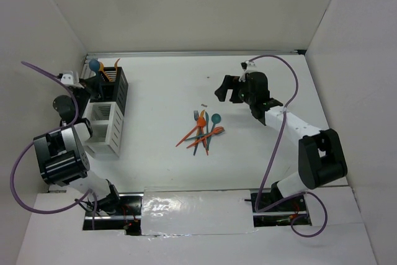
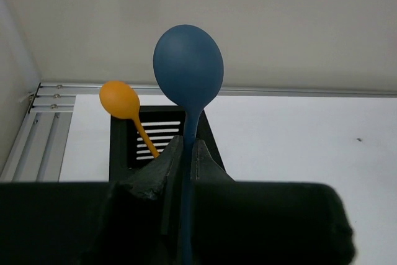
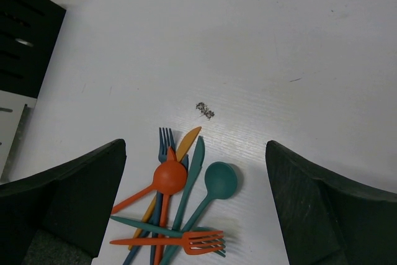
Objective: Sort the eating utensils into containers
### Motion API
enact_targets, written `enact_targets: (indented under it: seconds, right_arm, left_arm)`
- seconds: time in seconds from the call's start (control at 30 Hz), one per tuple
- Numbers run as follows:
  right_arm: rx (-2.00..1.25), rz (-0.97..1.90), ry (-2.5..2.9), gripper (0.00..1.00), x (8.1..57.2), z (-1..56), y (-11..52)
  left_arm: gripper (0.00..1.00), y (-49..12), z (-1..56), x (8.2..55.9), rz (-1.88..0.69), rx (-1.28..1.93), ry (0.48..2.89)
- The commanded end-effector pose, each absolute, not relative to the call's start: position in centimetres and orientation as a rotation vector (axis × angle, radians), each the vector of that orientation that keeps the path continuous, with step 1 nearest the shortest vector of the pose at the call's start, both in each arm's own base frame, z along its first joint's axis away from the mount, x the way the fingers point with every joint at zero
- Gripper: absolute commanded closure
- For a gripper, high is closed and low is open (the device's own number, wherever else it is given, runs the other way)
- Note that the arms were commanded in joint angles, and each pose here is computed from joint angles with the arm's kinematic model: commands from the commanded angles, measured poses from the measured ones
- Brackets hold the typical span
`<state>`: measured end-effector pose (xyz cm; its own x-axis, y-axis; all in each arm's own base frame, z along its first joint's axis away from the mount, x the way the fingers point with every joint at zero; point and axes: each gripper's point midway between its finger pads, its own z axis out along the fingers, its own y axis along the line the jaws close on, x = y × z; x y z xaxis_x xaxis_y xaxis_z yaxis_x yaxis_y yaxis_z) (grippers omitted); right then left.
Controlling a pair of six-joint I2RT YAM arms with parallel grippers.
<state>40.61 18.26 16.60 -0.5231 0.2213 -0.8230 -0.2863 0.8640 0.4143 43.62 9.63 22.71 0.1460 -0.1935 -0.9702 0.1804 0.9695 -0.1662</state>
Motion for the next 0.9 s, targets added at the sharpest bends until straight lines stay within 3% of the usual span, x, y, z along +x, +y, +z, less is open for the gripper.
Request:
enact_targets:
  seconds: [0.0,0.03,0.07,0.2,0.3,0.37,0.4,0.43,0.47,0.57,0.6,0.63,0.7,0.87]
  right_arm:
    - [-0.129,0.674,1.936,0.0,42.1,19.4,19.9]
    - [-0.129,0.671,1.941,0.0,42.1,19.2,19.8]
    - [-0.139,0.684,1.94,0.0,42.2,19.3,20.1]
    - [-0.144,0.702,1.959,0.0,42.4,18.8,20.9]
    - [-0.139,0.678,1.97,0.0,42.4,18.8,21.0]
    - [-0.144,0.672,1.975,0.0,42.1,19.0,21.4]
    - [-0.128,0.664,1.993,0.0,41.9,18.8,21.2]
    - [-0.107,0.643,2.002,0.0,42.0,18.6,20.8]
    - [-0.088,0.641,2.003,0.0,41.7,19.0,20.8]
    - [-0.037,0.618,2.038,0.0,41.0,18.7,20.6]
    - [-0.019,0.597,2.072,0.0,40.7,18.0,20.2]
    - [0.001,0.589,2.088,0.0,40.5,17.8,20.0]
    - [0.048,0.558,2.12,0.0,39.8,17.2,19.4]
    - [0.148,0.524,2.155,0.0,36.2,16.0,17.4]
  left_arm:
    - [0.83,10.6,25.5,42.9,-0.152,0.044,1.26]
    - [0.79,10.7,25.4,42.8,-0.143,0.048,1.26]
    - [0.68,10.6,25.1,42.8,-0.147,0.056,1.274]
    - [0.53,10.0,26.3,42.4,-0.156,0.079,1.282]
    - [0.31,9.5,28.8,41.2,-0.139,0.094,1.238]
    - [0.21,9.0,31.2,40.6,-0.13,0.127,1.216]
    - [0.1,8.3,30.8,40.6,-0.172,0.138,1.275]
    - [0.07,7.6,31.9,40.2,-0.188,0.171,1.285]
    - [0.06,7.0,34.5,40.3,-0.198,0.214,1.276]
    - [0.1,0.0,34.9,40.6,-0.39,0.335,1.448]
    - [0.1,0.5,34.6,40.1,-0.372,0.341,1.502]
    - [0.1,-4.9,34.6,39.6,-0.457,0.432,1.502]
    - [0.1,-8.7,34.8,38.2,-0.49,0.49,1.51]
    - [0.14,-18.5,29.0,32.8,-0.722,0.77,1.638]
